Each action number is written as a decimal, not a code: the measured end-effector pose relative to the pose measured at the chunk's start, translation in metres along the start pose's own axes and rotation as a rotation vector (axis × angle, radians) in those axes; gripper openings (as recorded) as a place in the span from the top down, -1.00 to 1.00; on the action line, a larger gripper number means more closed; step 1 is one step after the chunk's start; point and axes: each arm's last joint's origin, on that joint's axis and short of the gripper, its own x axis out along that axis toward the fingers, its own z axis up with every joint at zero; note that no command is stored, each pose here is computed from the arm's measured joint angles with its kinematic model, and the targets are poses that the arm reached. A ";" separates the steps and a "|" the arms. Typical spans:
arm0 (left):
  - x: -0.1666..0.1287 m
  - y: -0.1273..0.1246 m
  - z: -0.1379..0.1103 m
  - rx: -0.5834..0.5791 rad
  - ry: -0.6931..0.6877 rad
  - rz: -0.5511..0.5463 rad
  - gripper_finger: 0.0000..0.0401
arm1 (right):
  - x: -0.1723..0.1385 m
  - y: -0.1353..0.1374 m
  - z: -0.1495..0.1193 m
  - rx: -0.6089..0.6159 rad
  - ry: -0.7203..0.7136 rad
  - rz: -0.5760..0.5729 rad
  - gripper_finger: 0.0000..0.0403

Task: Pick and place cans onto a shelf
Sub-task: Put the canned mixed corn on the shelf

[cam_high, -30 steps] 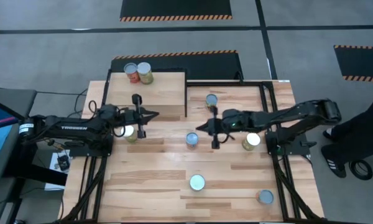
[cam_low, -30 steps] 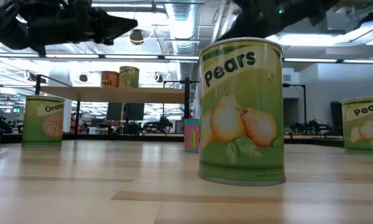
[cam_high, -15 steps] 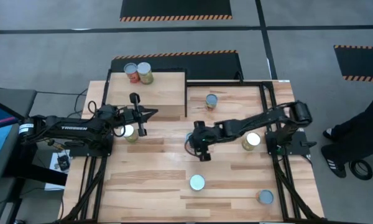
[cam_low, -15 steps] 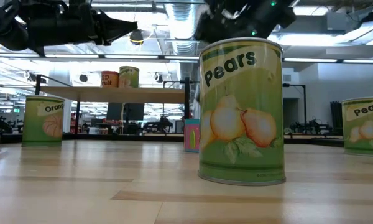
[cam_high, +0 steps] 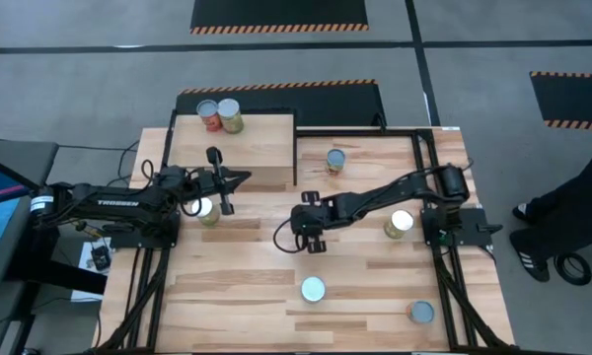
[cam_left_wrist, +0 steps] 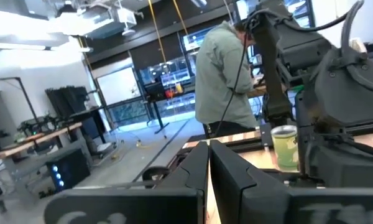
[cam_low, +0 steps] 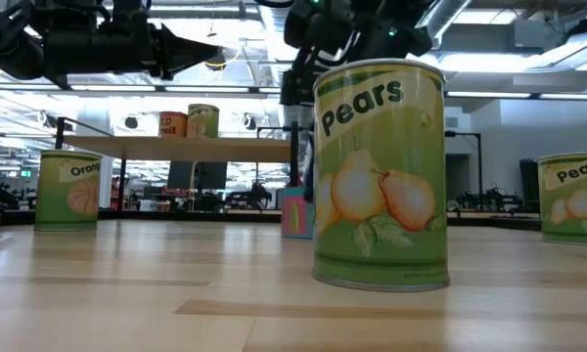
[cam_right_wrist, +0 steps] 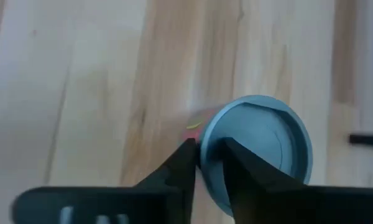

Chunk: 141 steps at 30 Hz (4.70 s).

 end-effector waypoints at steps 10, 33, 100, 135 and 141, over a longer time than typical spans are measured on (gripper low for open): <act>0.000 0.002 -0.006 -0.027 0.079 0.098 0.97 | -0.022 -0.006 0.015 -0.152 -0.077 0.037 0.92; -0.024 0.015 -0.018 -0.037 0.131 0.173 1.00 | -0.156 -0.162 0.092 -0.248 -0.493 -0.189 0.96; 0.085 -0.005 0.026 0.081 0.678 0.097 0.97 | -0.149 -0.154 -0.040 0.016 -0.698 -0.261 0.97; 0.155 0.077 0.069 0.199 1.264 -0.209 0.45 | -0.157 -0.130 -0.044 -0.105 -0.707 -0.251 0.97; 0.153 0.082 0.068 0.210 1.279 -0.189 0.46 | -0.157 -0.130 -0.043 -0.105 -0.708 -0.247 0.97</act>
